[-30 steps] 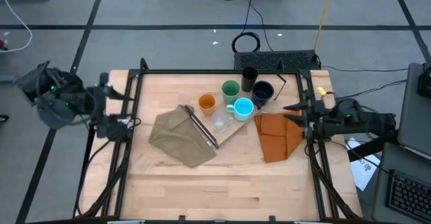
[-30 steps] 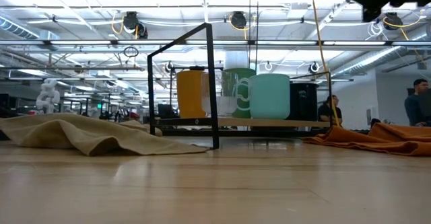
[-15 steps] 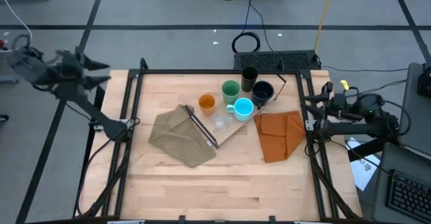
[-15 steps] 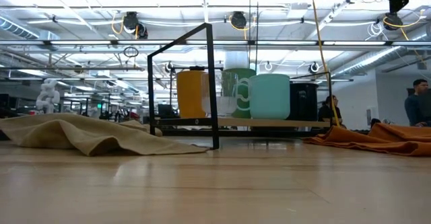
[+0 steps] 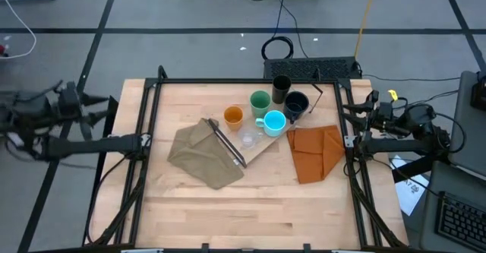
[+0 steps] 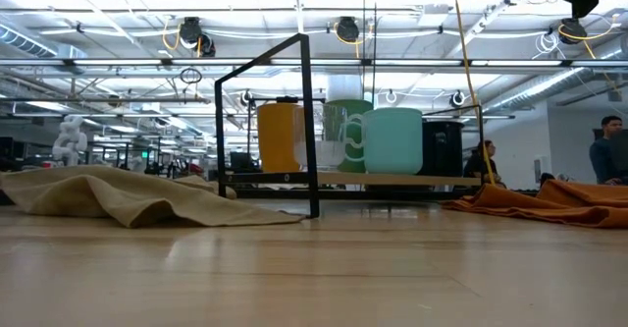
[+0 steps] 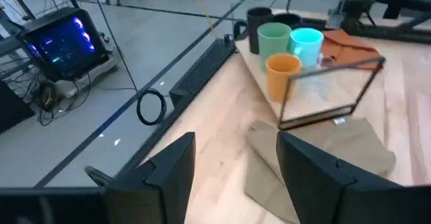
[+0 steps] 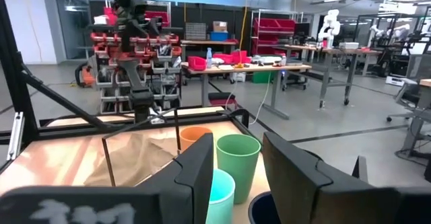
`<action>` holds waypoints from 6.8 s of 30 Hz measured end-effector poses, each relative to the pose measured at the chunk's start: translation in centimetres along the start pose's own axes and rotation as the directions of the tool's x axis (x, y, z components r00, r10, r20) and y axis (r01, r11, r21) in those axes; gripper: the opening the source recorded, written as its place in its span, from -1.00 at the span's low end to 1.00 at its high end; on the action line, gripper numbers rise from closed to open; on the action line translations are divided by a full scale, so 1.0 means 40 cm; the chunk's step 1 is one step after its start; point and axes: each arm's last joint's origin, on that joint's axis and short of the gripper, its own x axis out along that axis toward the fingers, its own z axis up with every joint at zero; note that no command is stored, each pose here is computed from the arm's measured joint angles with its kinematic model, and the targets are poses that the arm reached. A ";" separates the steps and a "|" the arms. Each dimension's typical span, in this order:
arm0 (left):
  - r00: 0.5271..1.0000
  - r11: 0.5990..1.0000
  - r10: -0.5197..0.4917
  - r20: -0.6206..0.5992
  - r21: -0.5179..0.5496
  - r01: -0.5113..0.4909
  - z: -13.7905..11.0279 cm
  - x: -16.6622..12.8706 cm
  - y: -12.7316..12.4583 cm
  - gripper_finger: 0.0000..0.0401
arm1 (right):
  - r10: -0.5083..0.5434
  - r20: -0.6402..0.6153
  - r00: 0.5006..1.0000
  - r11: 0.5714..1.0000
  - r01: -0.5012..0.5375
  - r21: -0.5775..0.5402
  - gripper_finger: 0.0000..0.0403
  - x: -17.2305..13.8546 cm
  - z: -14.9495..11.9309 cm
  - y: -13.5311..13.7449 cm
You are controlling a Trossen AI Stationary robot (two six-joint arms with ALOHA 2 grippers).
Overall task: Stack small to large cups/mugs on shelf
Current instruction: Return to Home Position
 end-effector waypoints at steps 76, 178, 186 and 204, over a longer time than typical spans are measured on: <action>0.921 1.000 -0.008 0.389 -0.024 0.019 -0.345 0.652 -0.122 0.04 | 0.003 0.025 1.000 0.998 -0.005 0.067 -0.40 0.017 -0.009 0.007; 0.904 0.947 -0.296 0.307 -0.032 0.321 -0.362 0.634 -0.266 0.04 | 0.314 -0.018 0.949 0.943 -0.309 0.124 -0.40 0.199 -0.305 0.106; 0.903 0.943 -0.302 0.306 -0.041 0.330 -0.362 0.634 -0.266 0.04 | 0.286 0.000 0.958 0.954 -0.284 0.098 -0.40 0.181 -0.321 0.097; 0.898 0.936 -0.320 0.302 -0.045 0.349 -0.363 0.634 -0.267 0.04 | 0.237 0.027 0.971 0.959 -0.238 0.152 -0.40 0.183 -0.324 0.094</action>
